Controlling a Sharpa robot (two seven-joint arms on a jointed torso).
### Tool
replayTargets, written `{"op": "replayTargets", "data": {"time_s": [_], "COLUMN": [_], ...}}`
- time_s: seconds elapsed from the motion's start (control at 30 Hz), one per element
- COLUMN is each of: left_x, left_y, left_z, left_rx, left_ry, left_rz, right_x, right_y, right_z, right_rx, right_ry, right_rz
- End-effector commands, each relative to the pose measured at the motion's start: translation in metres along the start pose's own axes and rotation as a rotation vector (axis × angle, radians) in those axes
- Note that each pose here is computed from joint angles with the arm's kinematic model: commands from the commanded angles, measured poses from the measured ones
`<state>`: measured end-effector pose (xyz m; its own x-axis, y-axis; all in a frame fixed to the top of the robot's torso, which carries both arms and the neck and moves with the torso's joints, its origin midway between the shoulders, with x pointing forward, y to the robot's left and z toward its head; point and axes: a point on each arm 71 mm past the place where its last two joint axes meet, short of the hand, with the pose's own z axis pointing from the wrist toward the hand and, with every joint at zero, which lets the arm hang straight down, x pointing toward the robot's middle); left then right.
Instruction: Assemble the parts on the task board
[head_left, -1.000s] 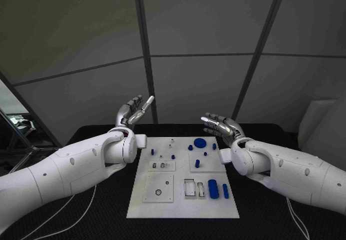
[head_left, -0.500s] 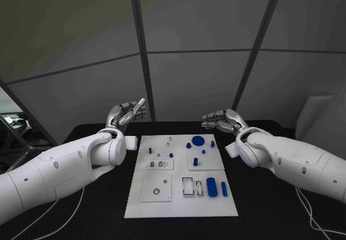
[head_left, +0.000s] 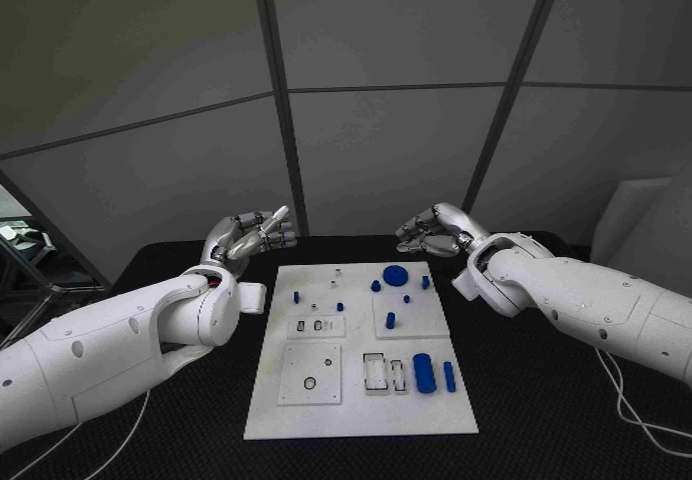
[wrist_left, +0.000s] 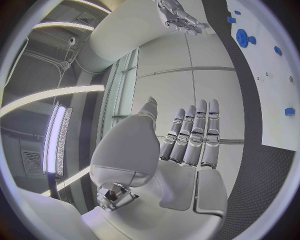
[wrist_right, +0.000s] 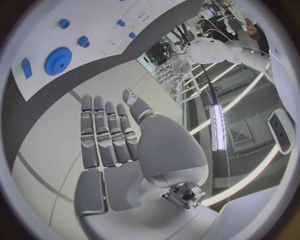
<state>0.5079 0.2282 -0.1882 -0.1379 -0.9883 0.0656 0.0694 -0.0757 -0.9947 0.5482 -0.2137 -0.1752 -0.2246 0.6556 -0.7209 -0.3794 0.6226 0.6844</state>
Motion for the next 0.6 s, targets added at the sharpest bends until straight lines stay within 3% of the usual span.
{"op": "replayTargets", "data": {"time_s": [0.03, 0.27, 0.6], "left_x": [0.0095, 0.0228, 0.0324], "left_y": [-0.0039, -0.0075, -0.0107], "left_z": [-0.0048, -0.0136, -0.0202], "left_rx": [0.002, -0.006, -0.014], "left_ry": [0.072, 0.131, 0.171], "left_rz": [-0.004, -0.024, -0.041], "right_x": [0.008, 0.016, 0.023], "right_y": [0.007, 0.016, 0.024], "right_z": [0.003, 0.010, 0.015], "right_rx": [0.005, 0.032, 0.047], "right_ry": [0.126, 0.208, 0.241], "right_rz": [-0.206, -0.393, -0.515]}}
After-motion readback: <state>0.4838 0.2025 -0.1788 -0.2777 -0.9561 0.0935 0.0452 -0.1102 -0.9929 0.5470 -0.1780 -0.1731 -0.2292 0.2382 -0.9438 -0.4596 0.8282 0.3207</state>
